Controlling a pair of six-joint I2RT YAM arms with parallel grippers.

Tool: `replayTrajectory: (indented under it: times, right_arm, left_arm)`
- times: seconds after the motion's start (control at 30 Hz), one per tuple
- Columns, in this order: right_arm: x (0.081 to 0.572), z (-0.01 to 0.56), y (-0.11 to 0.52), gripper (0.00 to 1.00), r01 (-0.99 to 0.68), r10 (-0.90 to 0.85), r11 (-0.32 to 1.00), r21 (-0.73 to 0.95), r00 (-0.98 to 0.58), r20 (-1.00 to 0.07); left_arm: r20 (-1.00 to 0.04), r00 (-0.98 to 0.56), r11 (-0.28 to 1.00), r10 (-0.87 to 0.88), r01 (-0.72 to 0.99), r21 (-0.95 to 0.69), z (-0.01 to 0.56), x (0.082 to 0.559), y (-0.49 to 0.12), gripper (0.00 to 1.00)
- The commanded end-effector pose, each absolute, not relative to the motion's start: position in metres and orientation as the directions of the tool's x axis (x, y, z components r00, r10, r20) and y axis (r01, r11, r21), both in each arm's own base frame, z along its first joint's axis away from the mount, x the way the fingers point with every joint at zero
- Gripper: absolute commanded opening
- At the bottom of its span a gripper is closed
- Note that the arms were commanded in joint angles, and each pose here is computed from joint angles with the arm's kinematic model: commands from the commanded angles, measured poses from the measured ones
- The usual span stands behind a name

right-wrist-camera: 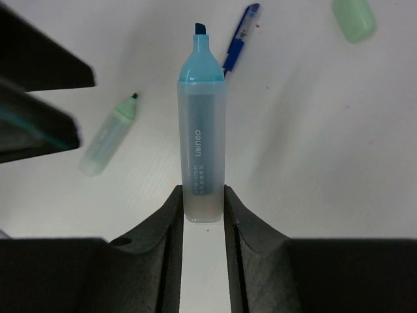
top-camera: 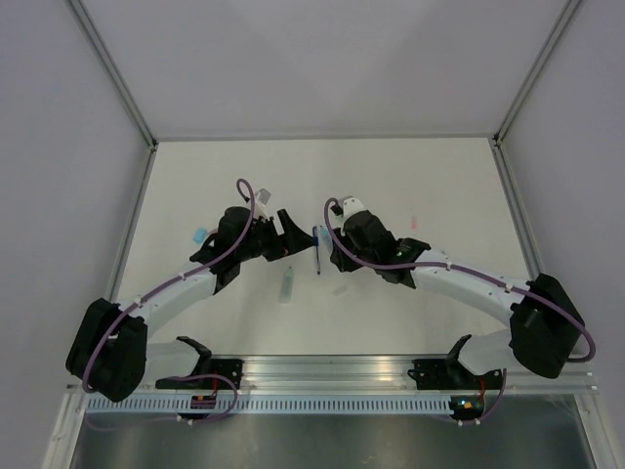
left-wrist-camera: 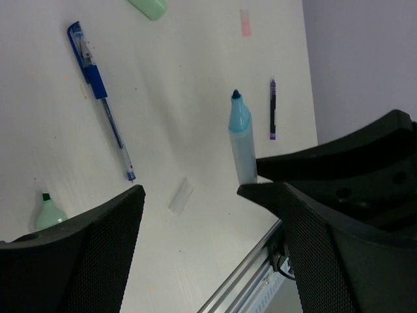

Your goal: Insert the pens into the pen caps

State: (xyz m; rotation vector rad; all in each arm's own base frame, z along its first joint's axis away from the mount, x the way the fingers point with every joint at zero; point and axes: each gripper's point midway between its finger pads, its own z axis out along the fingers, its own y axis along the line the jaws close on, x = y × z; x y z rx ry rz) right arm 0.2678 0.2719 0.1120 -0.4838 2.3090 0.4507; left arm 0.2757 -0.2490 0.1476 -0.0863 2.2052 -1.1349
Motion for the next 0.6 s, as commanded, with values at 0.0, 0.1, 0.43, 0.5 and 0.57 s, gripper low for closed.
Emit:
replayTrajectory:
  times: [0.0, 0.1, 0.43, 0.5, 0.57]
  right_arm:
    - [0.256, 0.151, 0.296, 0.0, -0.497, -0.108, 0.819, 0.286, -0.623, -0.775]
    - [0.246, 0.164, 0.304, 0.0, -0.524, -0.096, 0.793, 0.31, -0.611, -0.786]
    - [0.231, 0.19, 0.315, 0.0, -0.556, -0.053, 0.751, 0.356, -0.588, -0.807]
    - [0.23, 0.192, 0.315, 0.0, -0.557, -0.051, 0.749, 0.357, -0.586, -0.809]
    - [0.23, 0.192, 0.315, 0.0, -0.554, -0.047, 0.752, 0.357, -0.586, -0.809]
  left_arm:
    - [-0.531, -0.756, 0.518, -0.384, 0.3, -0.801, 0.19, 0.288, -0.266, 0.87]
    - [-0.525, -0.756, 0.48, -0.391, 0.319, -0.817, 0.197, 0.288, -0.271, 0.86]
    - [-0.526, -0.754, 0.421, -0.393, 0.361, -0.832, 0.209, 0.285, -0.282, 0.75]
    - [-0.525, -0.76, 0.402, -0.383, 0.375, -0.835, 0.211, 0.284, -0.288, 0.68]
    - [-0.515, -0.774, 0.375, -0.367, 0.384, -0.844, 0.212, 0.279, -0.293, 0.57]
